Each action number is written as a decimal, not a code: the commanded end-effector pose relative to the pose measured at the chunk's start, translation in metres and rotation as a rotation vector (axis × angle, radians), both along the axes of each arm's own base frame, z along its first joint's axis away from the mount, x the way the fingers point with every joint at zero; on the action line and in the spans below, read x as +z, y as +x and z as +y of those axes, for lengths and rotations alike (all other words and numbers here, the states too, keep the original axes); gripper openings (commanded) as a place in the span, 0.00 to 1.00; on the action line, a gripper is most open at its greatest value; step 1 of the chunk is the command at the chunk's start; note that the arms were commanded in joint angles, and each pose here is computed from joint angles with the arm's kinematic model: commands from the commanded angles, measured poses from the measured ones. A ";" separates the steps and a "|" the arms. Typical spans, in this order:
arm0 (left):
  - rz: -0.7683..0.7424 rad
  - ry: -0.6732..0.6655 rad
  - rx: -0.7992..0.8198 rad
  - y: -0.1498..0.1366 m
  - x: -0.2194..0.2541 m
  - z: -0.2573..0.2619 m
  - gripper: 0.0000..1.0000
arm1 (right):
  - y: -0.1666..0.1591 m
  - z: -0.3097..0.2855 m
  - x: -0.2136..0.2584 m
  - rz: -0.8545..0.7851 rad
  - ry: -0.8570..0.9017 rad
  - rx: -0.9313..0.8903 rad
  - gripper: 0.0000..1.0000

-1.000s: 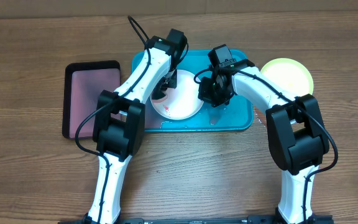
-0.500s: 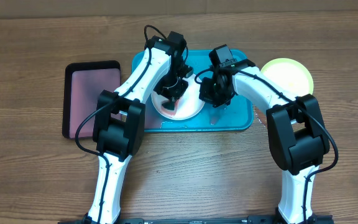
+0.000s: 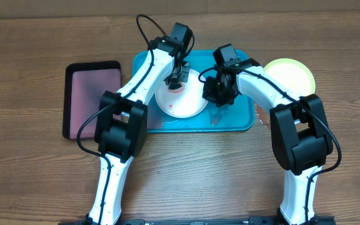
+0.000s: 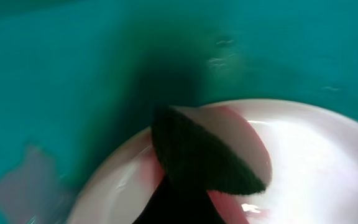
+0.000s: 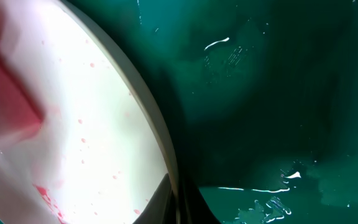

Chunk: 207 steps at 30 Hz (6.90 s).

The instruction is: Clean dirty plates on tray and stack at the side

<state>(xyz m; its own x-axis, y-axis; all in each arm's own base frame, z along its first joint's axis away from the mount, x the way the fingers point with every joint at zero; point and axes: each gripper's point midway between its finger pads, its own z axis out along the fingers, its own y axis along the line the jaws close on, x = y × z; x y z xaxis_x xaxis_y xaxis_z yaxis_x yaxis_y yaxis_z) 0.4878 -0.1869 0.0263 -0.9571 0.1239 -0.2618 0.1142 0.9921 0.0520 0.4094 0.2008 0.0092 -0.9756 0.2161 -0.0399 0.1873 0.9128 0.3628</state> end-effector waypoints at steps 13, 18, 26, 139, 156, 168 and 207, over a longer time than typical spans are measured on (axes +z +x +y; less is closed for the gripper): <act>0.362 -0.103 -0.332 -0.082 -0.016 -0.015 0.04 | 0.001 -0.010 -0.010 0.007 -0.025 -0.015 0.04; 0.385 -0.234 -0.442 -0.093 -0.011 -0.039 0.04 | 0.003 -0.010 -0.004 0.025 0.069 -0.017 0.04; 0.286 -0.085 -0.054 -0.063 -0.018 -0.014 0.04 | 0.007 -0.006 0.006 0.031 0.190 0.004 0.04; 0.023 0.414 0.184 -0.013 -0.027 0.082 0.04 | -0.007 0.002 0.001 0.051 0.149 0.059 0.04; 0.344 -0.224 -0.190 -0.056 -0.006 -0.021 0.04 | -0.017 -0.002 -0.001 0.073 0.126 0.106 0.04; 0.140 -0.245 -0.103 0.002 0.071 0.017 0.04 | -0.007 -0.002 -0.005 0.010 0.059 0.110 0.29; 0.186 -0.072 0.044 -0.007 0.046 0.051 0.04 | -0.006 -0.096 0.125 -0.273 -0.548 -0.035 0.04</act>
